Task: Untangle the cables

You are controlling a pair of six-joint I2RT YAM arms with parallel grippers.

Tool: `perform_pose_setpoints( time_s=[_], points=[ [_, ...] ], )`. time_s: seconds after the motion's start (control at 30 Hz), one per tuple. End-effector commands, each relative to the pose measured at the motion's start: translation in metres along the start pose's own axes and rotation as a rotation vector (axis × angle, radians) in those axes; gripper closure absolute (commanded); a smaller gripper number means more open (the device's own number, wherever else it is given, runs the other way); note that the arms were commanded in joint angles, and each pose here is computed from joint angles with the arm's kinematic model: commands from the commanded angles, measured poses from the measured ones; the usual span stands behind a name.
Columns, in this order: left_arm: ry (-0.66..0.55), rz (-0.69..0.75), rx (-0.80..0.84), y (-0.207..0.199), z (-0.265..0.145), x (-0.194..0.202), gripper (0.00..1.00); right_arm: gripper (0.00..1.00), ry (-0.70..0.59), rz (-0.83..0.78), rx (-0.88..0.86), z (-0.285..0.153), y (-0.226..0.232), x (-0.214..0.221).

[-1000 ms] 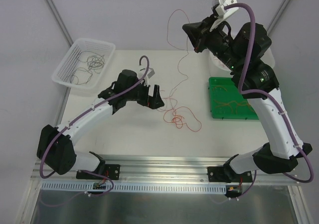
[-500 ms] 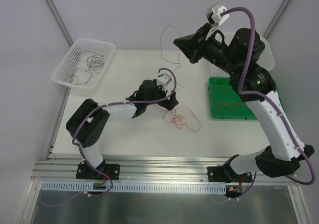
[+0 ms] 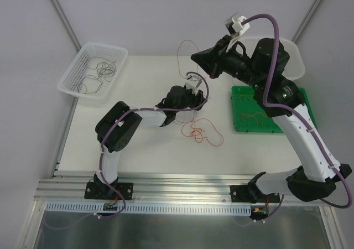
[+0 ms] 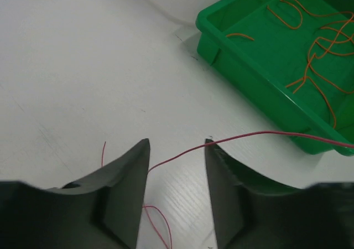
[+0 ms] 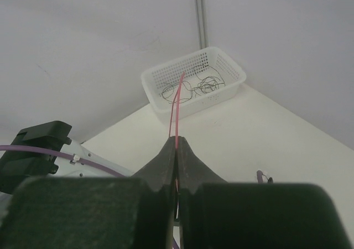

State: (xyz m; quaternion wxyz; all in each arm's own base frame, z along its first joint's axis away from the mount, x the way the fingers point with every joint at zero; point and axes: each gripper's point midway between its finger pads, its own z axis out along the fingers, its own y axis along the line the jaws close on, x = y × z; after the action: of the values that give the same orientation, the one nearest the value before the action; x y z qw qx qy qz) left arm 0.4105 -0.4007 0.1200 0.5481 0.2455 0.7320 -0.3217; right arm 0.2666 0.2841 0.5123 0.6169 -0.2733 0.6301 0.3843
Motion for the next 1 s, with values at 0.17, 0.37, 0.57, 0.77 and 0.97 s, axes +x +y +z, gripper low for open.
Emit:
perform_pose_setpoints(
  time_s=[0.17,0.37,0.57,0.77,0.97],
  points=[
    [-0.136,-0.016,0.123,-0.026,0.000,-0.039,0.80,0.99,-0.048,-0.001,-0.001,-0.012,0.005,-0.010],
    [-0.158,-0.046,0.102,-0.028,-0.027,-0.051,1.00,0.99,0.018,-0.037,0.144,-0.020,-0.024,0.016],
    [-0.159,-0.110,0.038,-0.020,-0.057,-0.068,1.00,0.99,0.101,-0.033,0.410,-0.048,-0.077,0.054],
    [-0.172,-0.207,0.044,-0.020,-0.087,-0.113,1.00,0.99,0.231,0.071,0.489,-0.060,-0.108,0.116],
    [-0.157,-0.223,0.055,-0.034,-0.119,-0.148,1.00,0.96,0.345,0.148,0.345,-0.041,-0.095,0.176]
  ],
)
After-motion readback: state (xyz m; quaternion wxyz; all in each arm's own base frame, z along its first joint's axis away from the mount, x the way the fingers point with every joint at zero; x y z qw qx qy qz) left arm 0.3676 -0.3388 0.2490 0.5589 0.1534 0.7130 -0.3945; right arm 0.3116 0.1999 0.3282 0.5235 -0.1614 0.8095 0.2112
